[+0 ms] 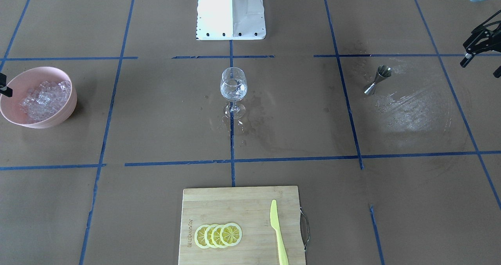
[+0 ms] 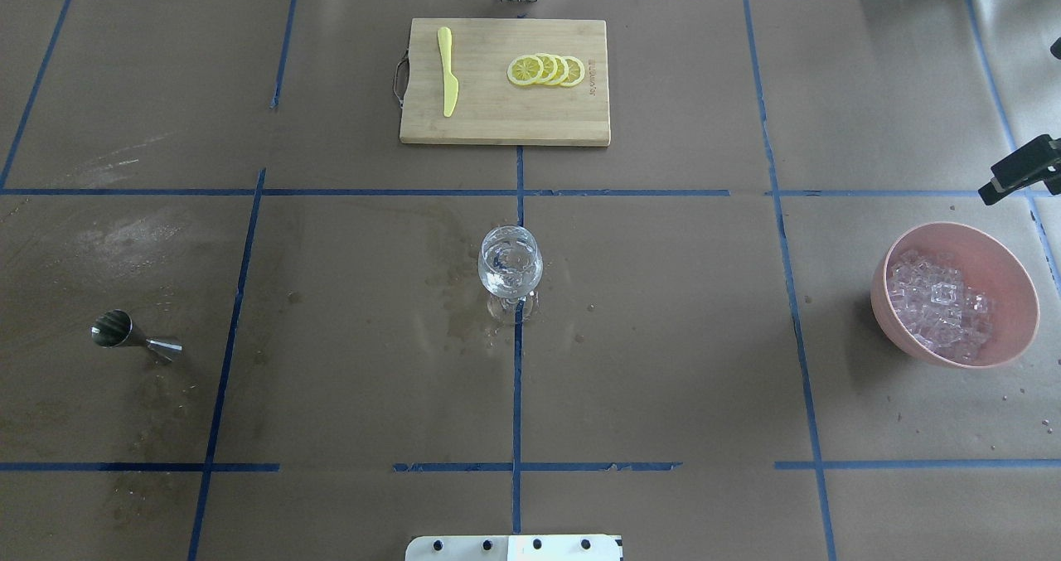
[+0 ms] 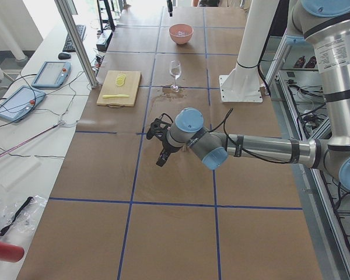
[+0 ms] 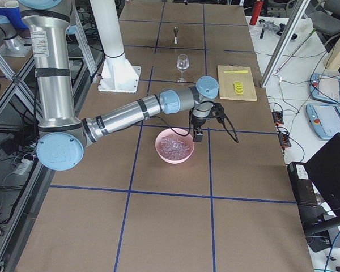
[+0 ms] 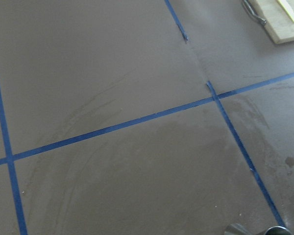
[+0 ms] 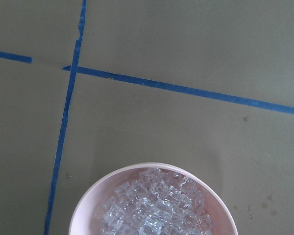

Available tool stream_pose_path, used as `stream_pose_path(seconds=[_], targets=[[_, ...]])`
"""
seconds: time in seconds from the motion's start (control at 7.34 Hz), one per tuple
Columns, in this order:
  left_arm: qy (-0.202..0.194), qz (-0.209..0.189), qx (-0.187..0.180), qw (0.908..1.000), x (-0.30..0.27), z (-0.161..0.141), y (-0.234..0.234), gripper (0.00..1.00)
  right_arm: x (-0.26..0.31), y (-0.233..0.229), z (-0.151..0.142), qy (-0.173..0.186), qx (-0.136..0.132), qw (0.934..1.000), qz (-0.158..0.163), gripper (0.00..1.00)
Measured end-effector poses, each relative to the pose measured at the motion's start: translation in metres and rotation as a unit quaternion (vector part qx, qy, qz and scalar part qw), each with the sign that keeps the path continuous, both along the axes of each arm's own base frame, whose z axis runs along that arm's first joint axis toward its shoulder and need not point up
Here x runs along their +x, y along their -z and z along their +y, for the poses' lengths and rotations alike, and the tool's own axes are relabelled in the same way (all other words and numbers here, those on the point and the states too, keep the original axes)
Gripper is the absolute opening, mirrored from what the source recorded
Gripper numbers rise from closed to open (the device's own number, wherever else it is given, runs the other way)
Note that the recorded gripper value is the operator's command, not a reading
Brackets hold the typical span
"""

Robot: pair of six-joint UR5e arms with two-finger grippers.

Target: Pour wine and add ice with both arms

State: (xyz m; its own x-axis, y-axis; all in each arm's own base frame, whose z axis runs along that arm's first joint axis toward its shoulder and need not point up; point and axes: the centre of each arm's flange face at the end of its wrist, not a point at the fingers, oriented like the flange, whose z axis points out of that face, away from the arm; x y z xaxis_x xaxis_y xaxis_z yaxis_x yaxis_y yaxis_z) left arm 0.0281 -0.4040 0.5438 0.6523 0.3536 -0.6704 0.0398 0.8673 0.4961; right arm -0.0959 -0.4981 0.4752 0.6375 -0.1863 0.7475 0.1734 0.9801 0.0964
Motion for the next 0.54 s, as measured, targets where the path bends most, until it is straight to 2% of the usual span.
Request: stream_pose_path(seconds=[0.14,0.41,0.54], targets=[[0.003,-0.029,-0.006,0.9996,-0.005,-0.015,-0.004,1.00,-0.009,-0.002,0.003,0.006,-0.005,1.0000,0.002,1.00],[0.000,-0.098,-0.027,0.9948,-0.031,-0.075,0.004,0.99,-0.020,-0.010,0.006,0.007,-0.022,0.9997,0.008,1.00],[-0.007,-0.116,-0.041,0.9924,-0.045,-0.097,0.013,0.99,-0.025,-0.015,0.009,0.003,-0.035,0.9993,0.010,1.00]])
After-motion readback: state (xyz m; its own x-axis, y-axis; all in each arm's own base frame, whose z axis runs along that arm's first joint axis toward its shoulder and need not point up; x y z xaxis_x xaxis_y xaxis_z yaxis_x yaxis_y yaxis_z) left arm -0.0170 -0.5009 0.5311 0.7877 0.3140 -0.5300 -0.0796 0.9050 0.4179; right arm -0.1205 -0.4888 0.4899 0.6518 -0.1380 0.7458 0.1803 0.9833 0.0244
